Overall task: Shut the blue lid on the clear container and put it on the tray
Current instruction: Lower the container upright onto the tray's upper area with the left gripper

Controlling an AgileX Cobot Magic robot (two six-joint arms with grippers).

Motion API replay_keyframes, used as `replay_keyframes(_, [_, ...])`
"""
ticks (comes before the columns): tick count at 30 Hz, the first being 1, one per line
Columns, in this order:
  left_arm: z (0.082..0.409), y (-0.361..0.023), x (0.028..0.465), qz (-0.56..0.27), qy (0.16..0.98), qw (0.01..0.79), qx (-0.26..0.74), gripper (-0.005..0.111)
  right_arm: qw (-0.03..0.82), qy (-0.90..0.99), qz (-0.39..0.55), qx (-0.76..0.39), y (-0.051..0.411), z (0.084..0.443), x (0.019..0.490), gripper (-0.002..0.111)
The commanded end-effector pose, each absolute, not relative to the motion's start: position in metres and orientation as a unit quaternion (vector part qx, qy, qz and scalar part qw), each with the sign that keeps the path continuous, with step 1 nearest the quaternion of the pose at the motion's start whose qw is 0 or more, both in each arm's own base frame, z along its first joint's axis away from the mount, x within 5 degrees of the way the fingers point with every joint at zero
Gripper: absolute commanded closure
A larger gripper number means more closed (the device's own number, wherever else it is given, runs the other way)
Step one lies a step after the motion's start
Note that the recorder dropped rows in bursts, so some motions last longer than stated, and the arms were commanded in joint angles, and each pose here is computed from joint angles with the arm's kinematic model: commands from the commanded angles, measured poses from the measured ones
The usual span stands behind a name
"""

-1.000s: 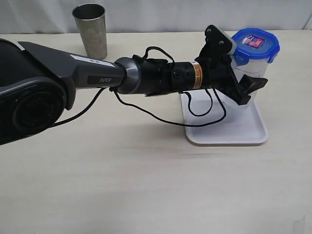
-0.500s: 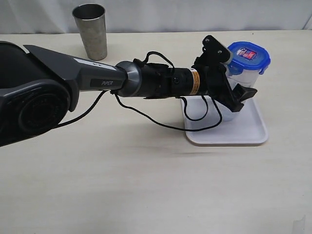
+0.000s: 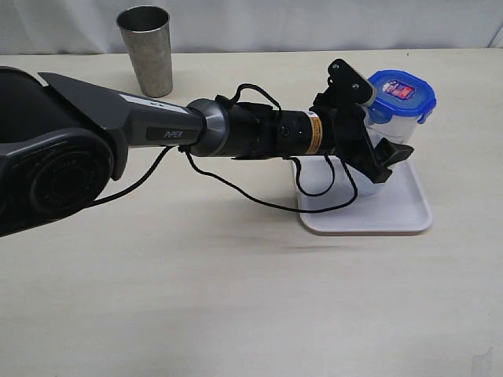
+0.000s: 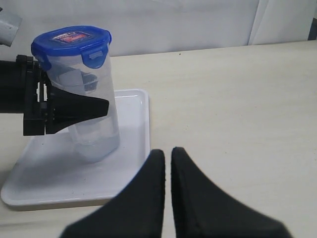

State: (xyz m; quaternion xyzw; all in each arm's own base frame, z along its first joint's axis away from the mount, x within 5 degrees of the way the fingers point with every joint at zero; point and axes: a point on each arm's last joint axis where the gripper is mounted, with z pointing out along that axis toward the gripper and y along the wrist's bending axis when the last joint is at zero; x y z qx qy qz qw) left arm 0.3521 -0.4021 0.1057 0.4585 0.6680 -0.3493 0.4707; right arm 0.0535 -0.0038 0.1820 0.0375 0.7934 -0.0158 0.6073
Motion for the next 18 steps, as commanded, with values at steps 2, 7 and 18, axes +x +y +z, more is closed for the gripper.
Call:
replay_keyframes(2, [0.123, -0.404, 0.354, -0.361, 0.655, 0.486, 0.452, 0.06, 0.61, 0.791, -0.017, 0.039, -0.004, 0.182, 0.053, 0.104])
replay_keyframes(7, [0.116, -0.399, 0.36, -0.316, 0.688, 0.478, 0.446, 0.009, 0.61, 0.791, -0.017, 0.039, -0.004, 0.182, 0.053, 0.104])
replay_keyframes(18, [0.116, -0.4, 0.359, -0.318, 0.684, 0.479, 0.45, 0.002, 0.61, 0.792, -0.022, 0.034, -0.004, 0.182, 0.053, 0.104])
